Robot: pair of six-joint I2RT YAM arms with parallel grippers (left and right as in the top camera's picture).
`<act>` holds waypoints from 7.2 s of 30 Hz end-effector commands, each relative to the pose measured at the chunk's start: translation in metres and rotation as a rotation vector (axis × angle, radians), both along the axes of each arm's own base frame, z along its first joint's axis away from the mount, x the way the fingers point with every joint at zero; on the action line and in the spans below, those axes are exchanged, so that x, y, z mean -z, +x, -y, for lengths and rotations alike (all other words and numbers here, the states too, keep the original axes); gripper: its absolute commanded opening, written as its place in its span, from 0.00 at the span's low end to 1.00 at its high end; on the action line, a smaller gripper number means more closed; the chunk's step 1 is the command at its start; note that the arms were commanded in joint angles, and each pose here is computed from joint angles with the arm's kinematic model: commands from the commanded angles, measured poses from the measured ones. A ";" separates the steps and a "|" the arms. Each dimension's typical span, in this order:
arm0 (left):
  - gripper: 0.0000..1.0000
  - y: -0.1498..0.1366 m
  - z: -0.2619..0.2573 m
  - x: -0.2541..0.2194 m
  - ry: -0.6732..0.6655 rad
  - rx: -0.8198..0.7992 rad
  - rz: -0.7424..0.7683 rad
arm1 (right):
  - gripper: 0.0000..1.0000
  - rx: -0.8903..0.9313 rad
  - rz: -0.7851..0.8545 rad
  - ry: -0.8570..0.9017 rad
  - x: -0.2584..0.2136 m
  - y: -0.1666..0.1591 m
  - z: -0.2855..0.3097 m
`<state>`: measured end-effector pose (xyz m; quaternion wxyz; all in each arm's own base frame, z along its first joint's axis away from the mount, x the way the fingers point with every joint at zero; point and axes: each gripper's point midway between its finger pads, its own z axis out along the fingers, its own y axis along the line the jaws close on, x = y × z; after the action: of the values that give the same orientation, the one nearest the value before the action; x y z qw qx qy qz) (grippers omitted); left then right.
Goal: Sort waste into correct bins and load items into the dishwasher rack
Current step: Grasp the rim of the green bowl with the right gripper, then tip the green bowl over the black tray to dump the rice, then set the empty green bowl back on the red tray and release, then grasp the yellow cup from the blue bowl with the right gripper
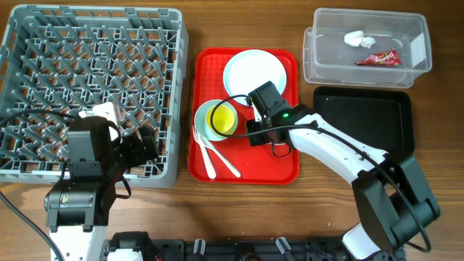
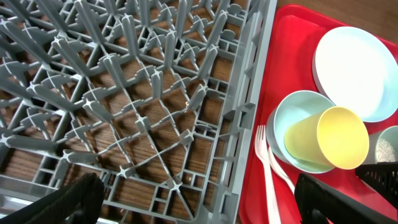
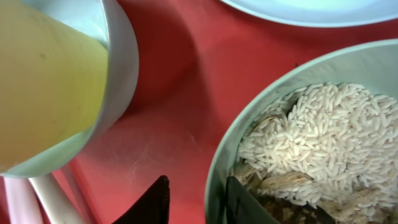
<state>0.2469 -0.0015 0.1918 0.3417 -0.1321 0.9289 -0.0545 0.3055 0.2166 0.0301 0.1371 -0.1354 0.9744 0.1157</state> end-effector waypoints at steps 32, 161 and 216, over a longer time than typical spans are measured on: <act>1.00 0.002 -0.002 -0.011 -0.004 -0.015 0.033 | 0.04 0.026 -0.025 0.050 -0.035 -0.011 -0.002; 1.00 0.003 -0.002 -0.011 -0.004 -0.015 0.035 | 0.04 0.013 -0.020 0.310 -0.096 0.025 0.081; 1.00 0.003 -0.002 -0.010 -0.004 -0.014 0.030 | 0.50 -0.018 -0.081 0.197 -0.046 0.024 -0.053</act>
<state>0.2475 -0.0015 0.1925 0.3433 -0.1320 0.9283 -0.0548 0.3285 0.2644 0.0906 0.1267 -0.1467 0.9561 0.2197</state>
